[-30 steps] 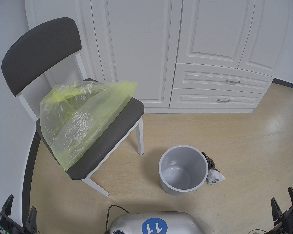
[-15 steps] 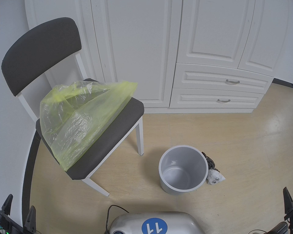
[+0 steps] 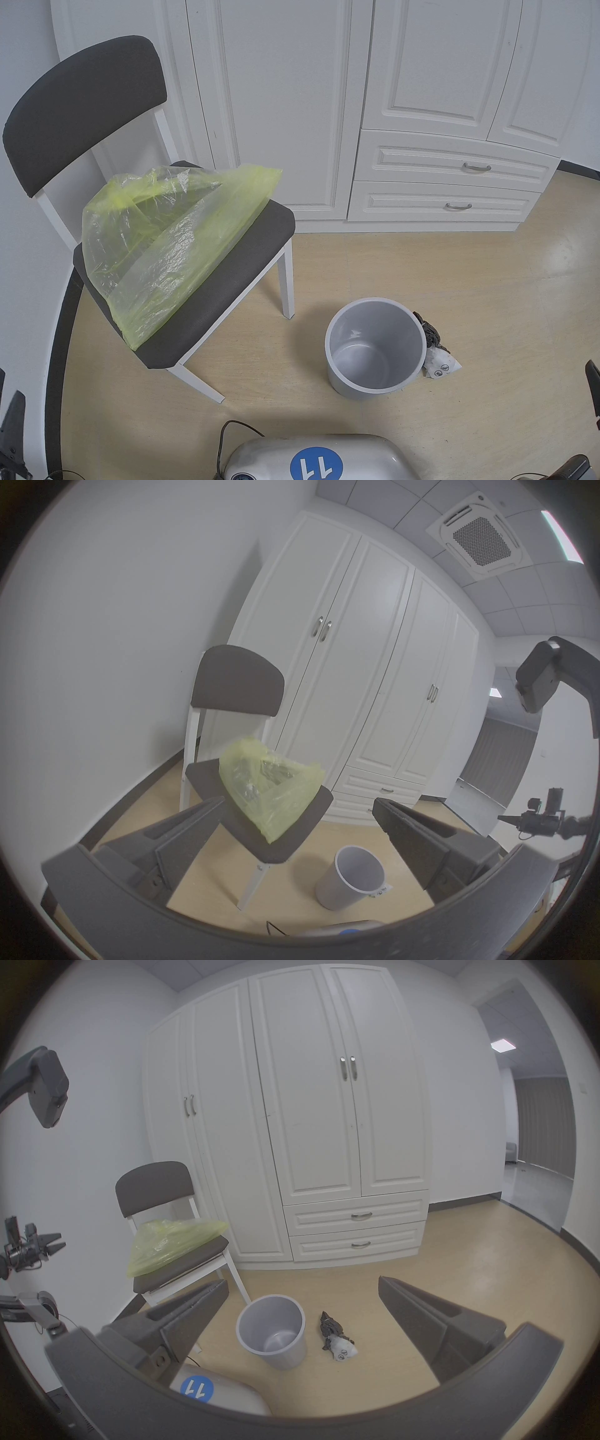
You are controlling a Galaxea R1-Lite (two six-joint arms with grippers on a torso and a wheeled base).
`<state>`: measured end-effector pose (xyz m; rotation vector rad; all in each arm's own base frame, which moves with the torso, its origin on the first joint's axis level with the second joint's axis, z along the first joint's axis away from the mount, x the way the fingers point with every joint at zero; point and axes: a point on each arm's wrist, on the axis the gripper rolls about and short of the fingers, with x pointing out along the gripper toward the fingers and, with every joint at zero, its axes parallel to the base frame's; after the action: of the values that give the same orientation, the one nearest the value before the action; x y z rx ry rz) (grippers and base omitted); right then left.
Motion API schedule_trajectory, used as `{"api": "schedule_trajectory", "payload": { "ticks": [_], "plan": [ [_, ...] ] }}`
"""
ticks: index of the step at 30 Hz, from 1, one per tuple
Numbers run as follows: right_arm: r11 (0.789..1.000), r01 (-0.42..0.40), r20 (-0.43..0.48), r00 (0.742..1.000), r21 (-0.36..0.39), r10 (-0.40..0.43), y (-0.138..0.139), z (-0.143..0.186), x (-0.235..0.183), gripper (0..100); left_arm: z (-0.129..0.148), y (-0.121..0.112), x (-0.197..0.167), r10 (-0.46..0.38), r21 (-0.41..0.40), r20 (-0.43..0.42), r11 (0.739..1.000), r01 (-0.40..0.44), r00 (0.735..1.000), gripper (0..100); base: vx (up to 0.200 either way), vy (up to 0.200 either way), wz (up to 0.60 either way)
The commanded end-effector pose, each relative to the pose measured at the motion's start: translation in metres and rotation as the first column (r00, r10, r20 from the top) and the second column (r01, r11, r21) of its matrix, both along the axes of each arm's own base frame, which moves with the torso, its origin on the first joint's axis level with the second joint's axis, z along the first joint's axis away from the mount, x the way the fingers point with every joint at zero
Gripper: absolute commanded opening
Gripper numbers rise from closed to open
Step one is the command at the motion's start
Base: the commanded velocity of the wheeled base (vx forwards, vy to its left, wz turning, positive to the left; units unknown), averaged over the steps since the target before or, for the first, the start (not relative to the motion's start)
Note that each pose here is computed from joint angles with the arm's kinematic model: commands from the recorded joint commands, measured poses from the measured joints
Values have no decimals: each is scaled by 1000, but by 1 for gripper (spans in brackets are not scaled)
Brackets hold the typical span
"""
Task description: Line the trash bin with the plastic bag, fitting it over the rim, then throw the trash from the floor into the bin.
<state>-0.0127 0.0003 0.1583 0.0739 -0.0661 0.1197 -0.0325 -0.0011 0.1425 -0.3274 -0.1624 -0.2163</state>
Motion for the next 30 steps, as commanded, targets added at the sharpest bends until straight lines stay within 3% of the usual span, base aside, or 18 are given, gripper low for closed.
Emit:
{"api": "schedule_trajectory", "payload": {
  "ticks": [1,3,6,9,12,14,18,23,26,29,30],
  "plan": [
    [995,-19,-135,991,-102,5,4,57,57,100,59,0,38,80,113,-103,991,-68,992,100,0,0,0],
    [994,-23,-163,987,-102,6,5,65,70,100,66,1,49,177,196,-150,970,-146,973,100,0,0,0],
    [994,-29,-198,980,-101,9,7,65,82,100,66,3,55,334,336,-210,907,-252,919,100,0,0,0],
    [994,-27,-203,979,-102,6,7,63,91,100,76,5,51,378,390,-205,877,-279,903,100,0,0,0],
    [995,-24,-207,978,-98,3,8,62,96,100,87,5,48,379,395,-206,876,-277,902,100,0,0,0],
    [996,-5,-204,979,-87,-13,7,62,101,100,101,5,44,373,425,-256,872,-243,892,100,0,0,0],
    [996,-26,-213,977,-91,6,10,60,102,100,103,4,46,375,511,-291,839,-188,880,100,0,0,0],
    [995,-4,-224,974,-97,-18,12,60,106,100,102,3,60,350,532,-337,837,-130,874,100,0,0,0],
    [994,14,-216,976,-105,-37,14,61,105,100,98,-3,76,261,538,-397,843,-7,880,100,0,0,0],
    [994,23,-202,978,-107,-44,15,64,105,100,93,-7,87,236,547,-442,836,51,866,100,0,0,0],
    [994,30,-190,981,-108,-50,17,65,108,100,88,-11,99,223,558,-484,823,103,846,100,0,0,0]
  ]
}}
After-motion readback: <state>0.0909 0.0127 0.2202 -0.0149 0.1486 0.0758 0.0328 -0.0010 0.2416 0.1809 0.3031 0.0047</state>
